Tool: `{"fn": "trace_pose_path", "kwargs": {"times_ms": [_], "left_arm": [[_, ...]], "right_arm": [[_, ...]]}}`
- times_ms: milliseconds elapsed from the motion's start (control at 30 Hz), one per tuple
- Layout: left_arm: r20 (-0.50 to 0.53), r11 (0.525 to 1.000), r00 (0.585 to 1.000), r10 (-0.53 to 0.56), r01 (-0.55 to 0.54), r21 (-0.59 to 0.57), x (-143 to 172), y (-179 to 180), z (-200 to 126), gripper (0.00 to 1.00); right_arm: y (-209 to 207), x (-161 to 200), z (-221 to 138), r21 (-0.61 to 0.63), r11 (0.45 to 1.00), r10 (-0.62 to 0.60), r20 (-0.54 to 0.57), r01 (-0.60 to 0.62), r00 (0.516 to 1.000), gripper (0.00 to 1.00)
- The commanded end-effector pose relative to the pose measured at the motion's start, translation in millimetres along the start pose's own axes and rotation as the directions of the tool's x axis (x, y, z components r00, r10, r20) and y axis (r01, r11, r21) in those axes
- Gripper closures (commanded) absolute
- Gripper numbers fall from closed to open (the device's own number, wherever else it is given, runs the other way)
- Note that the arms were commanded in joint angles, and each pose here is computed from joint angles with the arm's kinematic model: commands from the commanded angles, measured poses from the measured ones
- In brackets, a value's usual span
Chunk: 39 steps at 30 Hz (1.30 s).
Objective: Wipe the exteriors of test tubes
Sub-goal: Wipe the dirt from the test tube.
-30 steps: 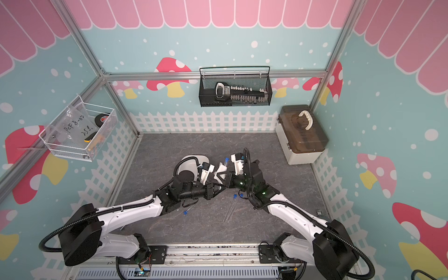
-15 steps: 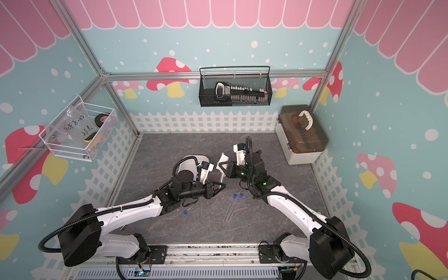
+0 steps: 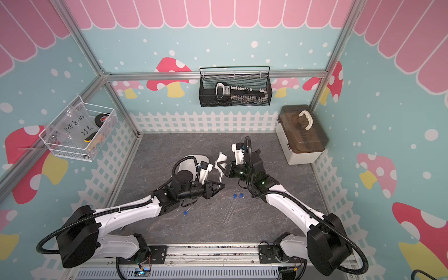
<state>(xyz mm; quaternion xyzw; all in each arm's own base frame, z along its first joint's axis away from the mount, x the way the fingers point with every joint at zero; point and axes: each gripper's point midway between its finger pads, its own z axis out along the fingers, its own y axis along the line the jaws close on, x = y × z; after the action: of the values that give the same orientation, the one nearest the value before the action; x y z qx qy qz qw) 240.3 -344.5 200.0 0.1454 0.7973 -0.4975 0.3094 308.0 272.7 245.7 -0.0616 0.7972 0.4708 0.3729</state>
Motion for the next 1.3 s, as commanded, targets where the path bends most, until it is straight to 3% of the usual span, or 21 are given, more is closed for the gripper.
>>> {"fn": "trace_pose_path", "kwargs": {"times_ms": [0,333,533,867,1100,1267], "left_arm": [[0.073,0.998,0.997,0.029,-0.033,0.048,-25,-18,-6,0.86],[0.065,0.999,0.998,0.015,-0.018,0.043,-18,-11,-6,0.82],[0.067,1.000,0.998,0.004,-0.005,0.021,-16,-6,-12,0.65],[0.088,0.994,0.996,-0.008,0.018,-0.110,-8,15,-68,0.51],[0.146,0.982,0.987,0.066,-0.038,-0.186,-66,11,-118,0.48],[0.101,0.989,0.990,0.102,-0.090,-0.121,-93,-3,-94,0.47]], "right_arm": [[-3,33,0,0.010,1.000,0.011,-0.073,-0.010,0.997,0.80],[-5,36,1,0.027,1.000,0.013,-0.060,-0.011,0.998,0.86],[0,29,4,0.019,1.000,-0.003,-0.053,0.004,0.999,0.87],[-1,24,2,0.024,0.999,-0.030,-0.063,0.032,0.998,0.86],[7,45,3,-0.031,0.999,-0.049,-0.150,0.045,0.988,0.86],[16,60,5,-0.068,0.996,-0.065,-0.192,0.053,0.979,0.86]]}}
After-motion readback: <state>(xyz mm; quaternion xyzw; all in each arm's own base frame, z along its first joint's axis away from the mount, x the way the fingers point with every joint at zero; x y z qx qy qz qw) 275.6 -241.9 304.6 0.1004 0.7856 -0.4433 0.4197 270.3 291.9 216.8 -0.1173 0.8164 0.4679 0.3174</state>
